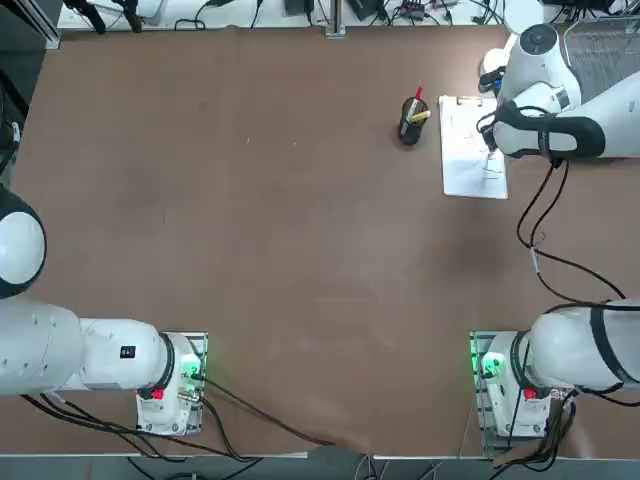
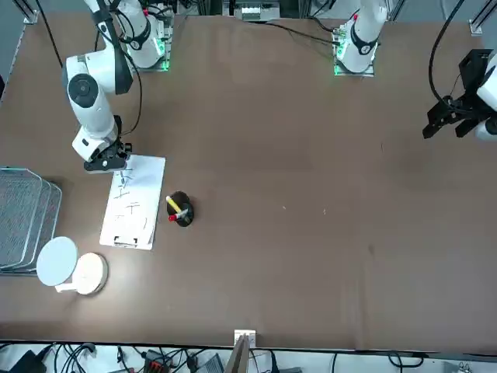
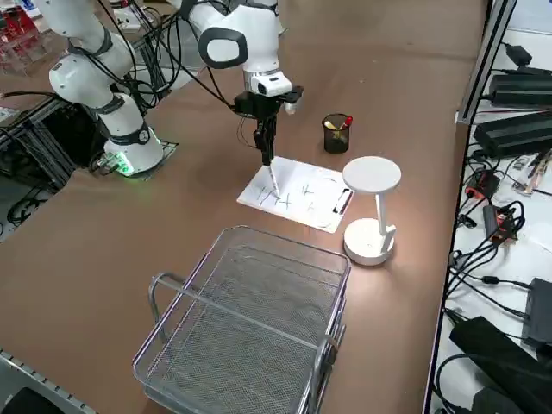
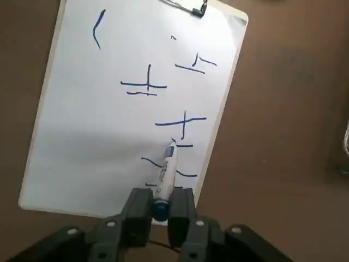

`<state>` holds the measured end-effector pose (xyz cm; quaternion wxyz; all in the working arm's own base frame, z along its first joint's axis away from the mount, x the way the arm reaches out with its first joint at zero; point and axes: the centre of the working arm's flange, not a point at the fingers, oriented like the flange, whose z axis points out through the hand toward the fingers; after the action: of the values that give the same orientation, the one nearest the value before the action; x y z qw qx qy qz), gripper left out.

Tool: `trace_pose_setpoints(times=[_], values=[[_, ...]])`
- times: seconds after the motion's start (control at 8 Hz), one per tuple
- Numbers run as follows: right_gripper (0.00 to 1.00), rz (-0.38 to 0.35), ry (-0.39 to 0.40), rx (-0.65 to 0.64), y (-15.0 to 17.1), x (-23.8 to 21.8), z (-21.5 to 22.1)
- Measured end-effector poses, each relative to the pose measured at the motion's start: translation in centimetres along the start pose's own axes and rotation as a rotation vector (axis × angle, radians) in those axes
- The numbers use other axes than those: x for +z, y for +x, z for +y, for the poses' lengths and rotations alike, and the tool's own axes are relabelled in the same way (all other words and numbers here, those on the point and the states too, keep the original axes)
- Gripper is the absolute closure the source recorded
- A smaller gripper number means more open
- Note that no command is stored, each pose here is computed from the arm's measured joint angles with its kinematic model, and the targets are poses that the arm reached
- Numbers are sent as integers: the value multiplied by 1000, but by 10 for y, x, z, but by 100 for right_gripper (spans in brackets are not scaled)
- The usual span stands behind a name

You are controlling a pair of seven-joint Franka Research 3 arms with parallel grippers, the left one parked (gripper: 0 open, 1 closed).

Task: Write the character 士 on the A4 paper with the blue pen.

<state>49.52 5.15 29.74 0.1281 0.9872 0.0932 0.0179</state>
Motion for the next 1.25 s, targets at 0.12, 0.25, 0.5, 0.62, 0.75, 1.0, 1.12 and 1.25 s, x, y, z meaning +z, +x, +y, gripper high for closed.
trace_pose_setpoints(times=[0.12, 0.25, 0.5, 0.62, 0.75, 1.0, 1.12, 1.25], values=[[81, -6, -1, 2, -1, 1, 0], [81, -12, -1, 2, -3, 3, -1], [81, -25, -4, 6, -5, 5, -1], [81, -31, -5, 16, -6, 5, -2], [81, -34, -6, 24, -7, 5, -3], [81, -43, -9, 24, -8, 5, -7], [81, -47, -10, 24, -8, 5, -7], [81, -49, -13, 25, -9, 4, -6]])
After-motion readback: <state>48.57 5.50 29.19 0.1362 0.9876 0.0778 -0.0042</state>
